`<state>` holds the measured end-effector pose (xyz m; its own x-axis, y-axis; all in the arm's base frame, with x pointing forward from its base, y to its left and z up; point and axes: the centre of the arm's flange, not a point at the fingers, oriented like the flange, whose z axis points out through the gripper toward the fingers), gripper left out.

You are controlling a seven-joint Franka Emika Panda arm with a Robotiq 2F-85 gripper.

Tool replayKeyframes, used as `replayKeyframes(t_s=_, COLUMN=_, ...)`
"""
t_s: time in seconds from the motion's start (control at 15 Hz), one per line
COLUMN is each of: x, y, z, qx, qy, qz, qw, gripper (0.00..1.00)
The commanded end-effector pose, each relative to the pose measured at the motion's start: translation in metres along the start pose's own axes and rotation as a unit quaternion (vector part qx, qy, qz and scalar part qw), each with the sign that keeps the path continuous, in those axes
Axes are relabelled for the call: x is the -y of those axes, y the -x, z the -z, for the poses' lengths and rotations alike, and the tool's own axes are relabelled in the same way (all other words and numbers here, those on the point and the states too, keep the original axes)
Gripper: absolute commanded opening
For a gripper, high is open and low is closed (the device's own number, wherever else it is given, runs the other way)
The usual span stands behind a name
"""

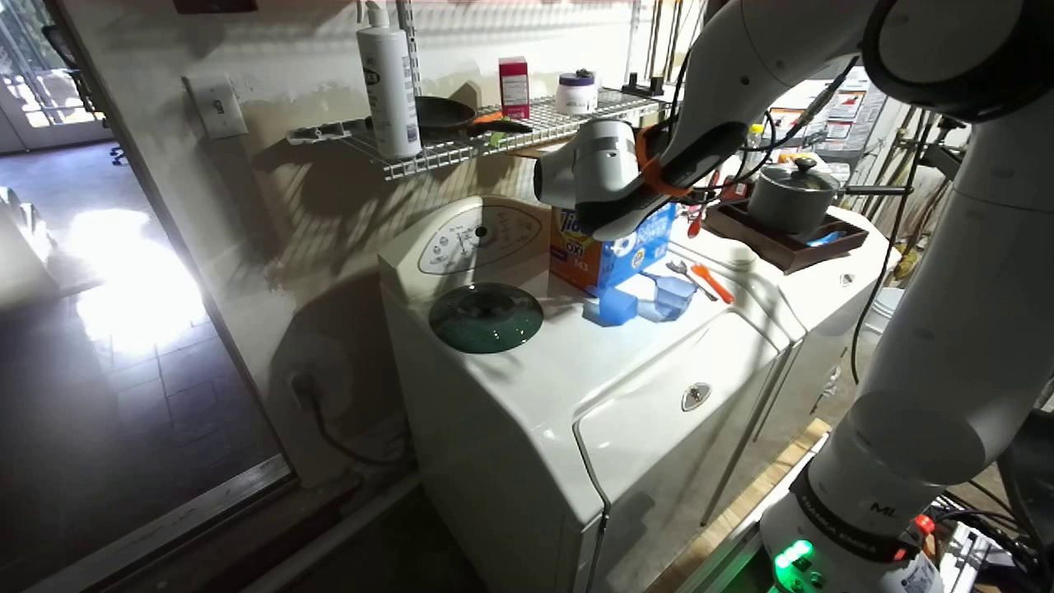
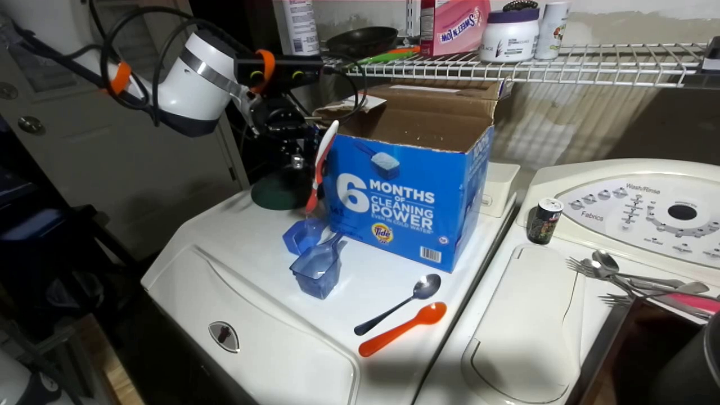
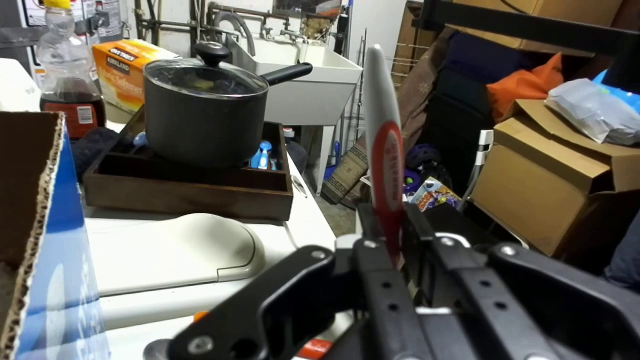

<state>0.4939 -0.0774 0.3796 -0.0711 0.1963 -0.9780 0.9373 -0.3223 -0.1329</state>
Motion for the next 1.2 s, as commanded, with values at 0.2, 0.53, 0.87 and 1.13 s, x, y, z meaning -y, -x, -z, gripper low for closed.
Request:
replayKeyframes(t_s=0.2, x=-0.0102, y=-0.0021, z=0.0116, qx=0.04, qy=-0.006, qz=0.007, qw=0.9992, gripper=0.04)
replayKeyframes(t_s=0.53, x=-0.0113, y=-0.0019, z=0.0123, qx=0.052, qy=-0.01, qz=0.008, qw=0.9985, gripper=0.04)
replayKeyframes(t_s=0.87, x=-0.0081, y=0.0008, z=0.0098, qx=0.03, qy=-0.003, qz=-0.006, qw=0.9995, gripper=0.04)
replayKeyframes(t_s=1.13, x=-0.0057, y=0.0023, z=0.0082, qx=0.014, qy=0.001, qz=-0.01, qw=0.9998, gripper=0.04)
